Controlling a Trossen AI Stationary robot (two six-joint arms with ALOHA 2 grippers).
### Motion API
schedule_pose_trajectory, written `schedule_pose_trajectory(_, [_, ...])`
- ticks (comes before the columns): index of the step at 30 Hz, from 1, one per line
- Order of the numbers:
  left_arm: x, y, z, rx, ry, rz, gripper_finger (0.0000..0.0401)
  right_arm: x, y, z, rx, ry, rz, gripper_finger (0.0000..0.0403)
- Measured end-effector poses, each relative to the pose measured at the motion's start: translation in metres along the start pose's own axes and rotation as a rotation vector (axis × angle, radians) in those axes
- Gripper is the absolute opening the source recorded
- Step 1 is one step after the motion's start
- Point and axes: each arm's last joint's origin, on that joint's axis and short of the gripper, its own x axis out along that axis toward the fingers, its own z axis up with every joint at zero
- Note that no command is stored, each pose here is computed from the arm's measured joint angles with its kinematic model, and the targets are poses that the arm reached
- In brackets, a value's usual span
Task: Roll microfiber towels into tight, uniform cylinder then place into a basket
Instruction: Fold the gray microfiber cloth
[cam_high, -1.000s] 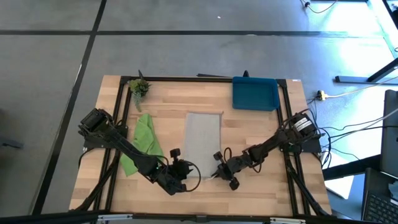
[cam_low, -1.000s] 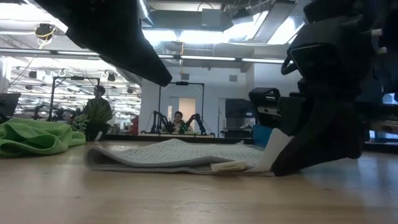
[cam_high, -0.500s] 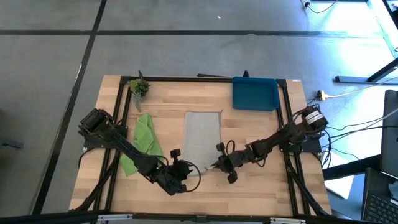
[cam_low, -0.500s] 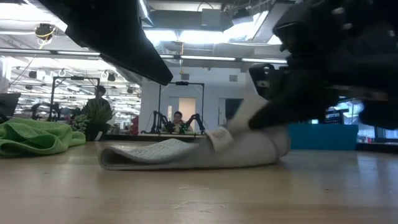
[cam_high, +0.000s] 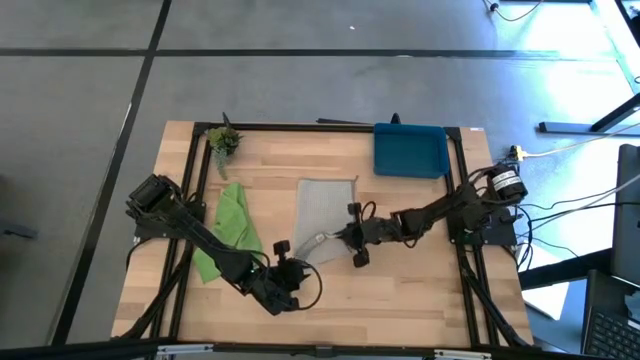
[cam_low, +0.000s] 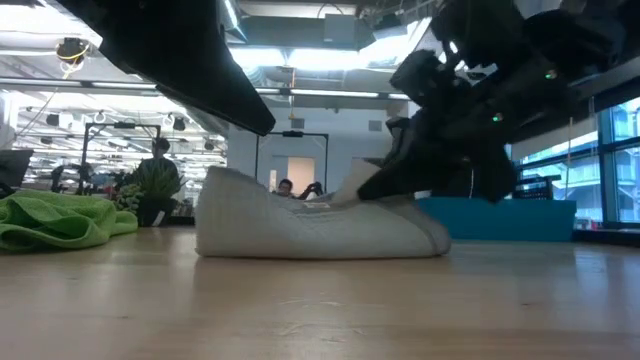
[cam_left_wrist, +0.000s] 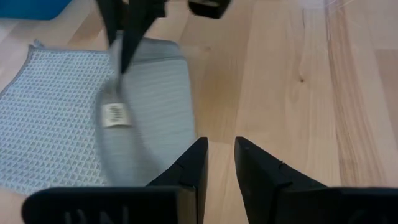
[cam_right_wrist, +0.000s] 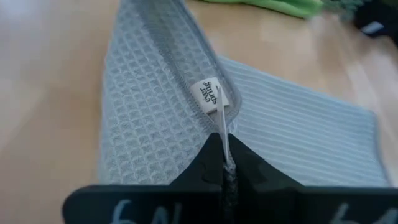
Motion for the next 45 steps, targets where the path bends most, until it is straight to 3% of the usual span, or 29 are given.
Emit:
schedule_pose_trajectory(10, [0.0,0.0,0.0,-0.001,0.0,0.0,0.0071,0.005,-0.029,-0.01,0.033,0.085,-0.213,0.0002])
schedule_pose_trajectory(17, [0.0,0.0,0.0,-0.005,-0.002,-0.001,0.0071,0.007,-0.042,-0.011,0.06,0.083,-0.262,0.0002])
schedule_pose_trajectory(25, [0.0,0.0,0.0,-0.024,-0.002,-0.001,0.0071,0.005,-0.051,-0.005,0.072,0.046,-0.431,0.0002])
schedule_pose_trajectory(34, [0.0,0.0,0.0,-0.027,-0.002,-0.001,0.0071,0.006,-0.068,-0.019,0.171,0.138,-0.515,0.0002])
schedule_pose_trajectory(38, [0.0,0.0,0.0,-0.028,-0.002,-0.001,0.0071,0.007,-0.072,-0.022,0.195,0.142,-0.472,0.0003])
schedule_pose_trajectory(45, [0.0,0.0,0.0,-0.029,-0.002,-0.001,0.0071,0.008,-0.079,-0.025,0.301,0.126,-0.482,0.0045])
